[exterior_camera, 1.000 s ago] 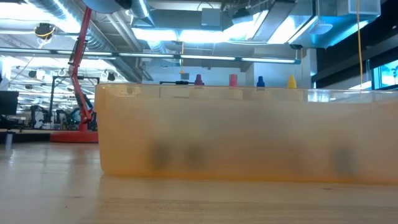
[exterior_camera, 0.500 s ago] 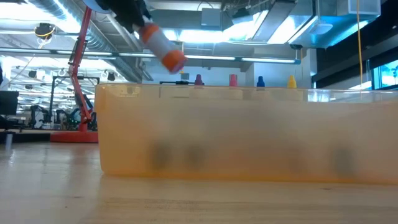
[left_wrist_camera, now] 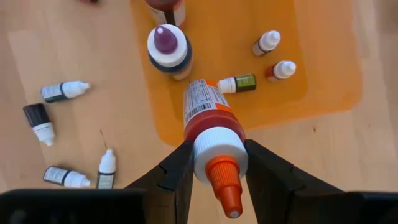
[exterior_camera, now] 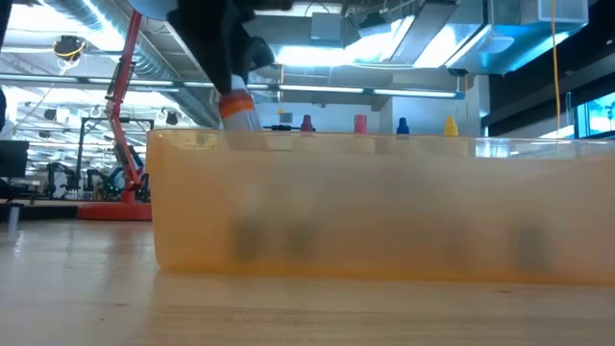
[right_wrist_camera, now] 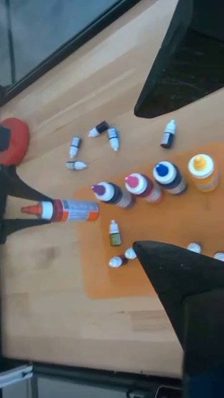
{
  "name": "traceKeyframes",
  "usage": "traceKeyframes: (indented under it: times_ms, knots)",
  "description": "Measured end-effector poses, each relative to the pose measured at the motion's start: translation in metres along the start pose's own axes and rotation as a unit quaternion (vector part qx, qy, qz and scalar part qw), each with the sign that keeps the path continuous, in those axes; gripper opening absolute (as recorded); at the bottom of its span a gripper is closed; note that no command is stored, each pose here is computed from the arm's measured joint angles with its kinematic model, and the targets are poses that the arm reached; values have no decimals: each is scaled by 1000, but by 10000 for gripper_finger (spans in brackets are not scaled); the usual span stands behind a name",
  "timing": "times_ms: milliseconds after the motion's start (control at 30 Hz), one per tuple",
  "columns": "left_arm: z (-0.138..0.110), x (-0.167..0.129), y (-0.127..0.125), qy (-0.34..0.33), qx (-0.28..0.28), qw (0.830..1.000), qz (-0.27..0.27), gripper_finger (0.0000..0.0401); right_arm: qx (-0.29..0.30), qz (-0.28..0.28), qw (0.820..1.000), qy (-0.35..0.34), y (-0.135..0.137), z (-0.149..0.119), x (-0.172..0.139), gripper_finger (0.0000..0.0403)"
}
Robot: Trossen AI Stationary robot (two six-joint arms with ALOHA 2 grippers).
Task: Pick & Place food coloring
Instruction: Put the big orange food coloring bottle into the orange bin
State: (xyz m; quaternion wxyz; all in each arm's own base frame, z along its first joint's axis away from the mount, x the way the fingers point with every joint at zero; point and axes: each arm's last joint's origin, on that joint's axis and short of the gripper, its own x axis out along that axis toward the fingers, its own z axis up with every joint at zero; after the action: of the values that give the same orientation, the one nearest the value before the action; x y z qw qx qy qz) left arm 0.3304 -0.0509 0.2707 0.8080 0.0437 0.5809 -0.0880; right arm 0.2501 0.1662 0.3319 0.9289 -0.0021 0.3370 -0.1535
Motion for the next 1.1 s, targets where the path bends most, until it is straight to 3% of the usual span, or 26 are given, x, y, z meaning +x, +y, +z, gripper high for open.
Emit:
traceKeyframes:
  times_ms: [400,1100]
  knots:
    - [10,32,3,70,6,997,19,124,3,-2,1000,24,-2,-4,0,339]
    - [9,42,6,91,8,995,37,141,1,8,999,33,-2,-5,0,339]
